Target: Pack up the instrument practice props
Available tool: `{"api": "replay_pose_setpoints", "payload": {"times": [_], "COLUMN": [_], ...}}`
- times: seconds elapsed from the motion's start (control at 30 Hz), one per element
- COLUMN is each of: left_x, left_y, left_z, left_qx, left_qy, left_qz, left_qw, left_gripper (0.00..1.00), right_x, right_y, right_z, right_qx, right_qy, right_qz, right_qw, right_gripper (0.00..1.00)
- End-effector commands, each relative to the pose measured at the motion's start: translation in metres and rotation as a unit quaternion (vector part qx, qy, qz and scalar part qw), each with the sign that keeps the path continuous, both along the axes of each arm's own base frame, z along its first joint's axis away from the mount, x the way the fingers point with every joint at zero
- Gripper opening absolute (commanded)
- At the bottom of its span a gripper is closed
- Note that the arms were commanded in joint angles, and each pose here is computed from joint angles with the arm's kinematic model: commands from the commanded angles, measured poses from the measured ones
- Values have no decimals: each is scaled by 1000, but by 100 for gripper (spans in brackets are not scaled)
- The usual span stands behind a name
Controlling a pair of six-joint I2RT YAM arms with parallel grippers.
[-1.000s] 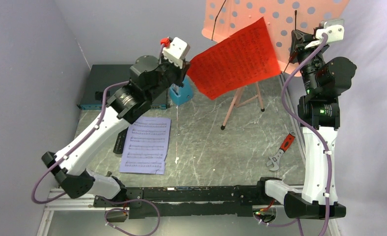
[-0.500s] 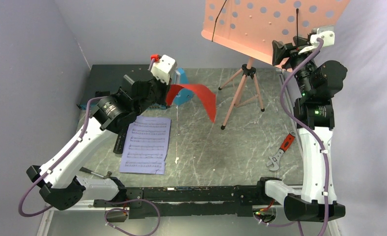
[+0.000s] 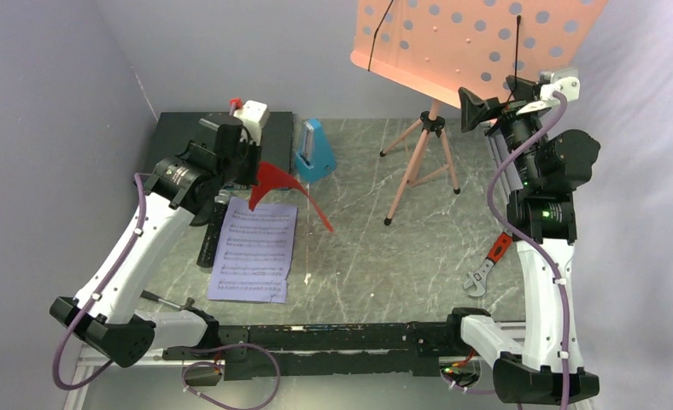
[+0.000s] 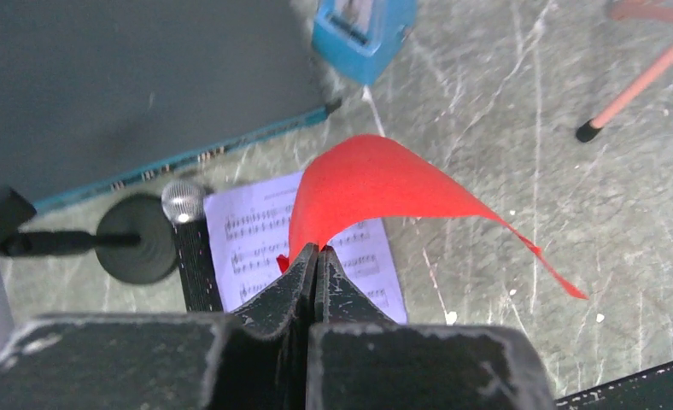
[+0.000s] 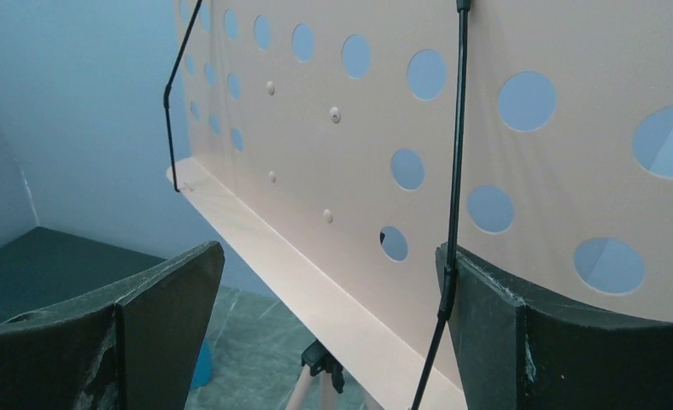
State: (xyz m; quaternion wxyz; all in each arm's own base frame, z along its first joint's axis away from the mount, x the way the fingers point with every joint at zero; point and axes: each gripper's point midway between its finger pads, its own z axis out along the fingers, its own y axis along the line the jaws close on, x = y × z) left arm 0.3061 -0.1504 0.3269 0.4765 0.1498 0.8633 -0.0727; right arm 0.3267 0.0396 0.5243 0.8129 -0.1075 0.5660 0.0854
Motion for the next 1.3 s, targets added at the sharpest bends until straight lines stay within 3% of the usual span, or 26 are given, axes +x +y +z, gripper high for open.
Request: {"api": "replay_pose_setpoints", "payload": {"times": [0.0,0.3,0.53,0.73,0.87,1.27], "left_x": [-6,10,21,16,5,-46], "left_y": [16,59,93,95,96,102], "left_z": [-34,-76,-107,-119,-126,-158], "left_qx": [-47,-181,-265,-275,-276,-251], "left_qy": [77,146,215,234,248,281], "left_qz": [20,102,208,238,253,291], "left_qw": [996,967,917,901,893,879], "left_gripper": [3,3,3,3,3,3], "right_x": [-19,-17,-17,-20,-16,-8], "right_y": [8,16,38,65,74,35], "right_z": [16,5,-5,-28,-42,-49], "right_qx": [4,7,10,19,10,8], "right_qy": [-46,-53,-49,-31,-13,1], "right_qz": [24,48,118,207,223,91], "right_qw": [999,997,992,978,975,996], "right_gripper": [100,100,100,100,100,100]}}
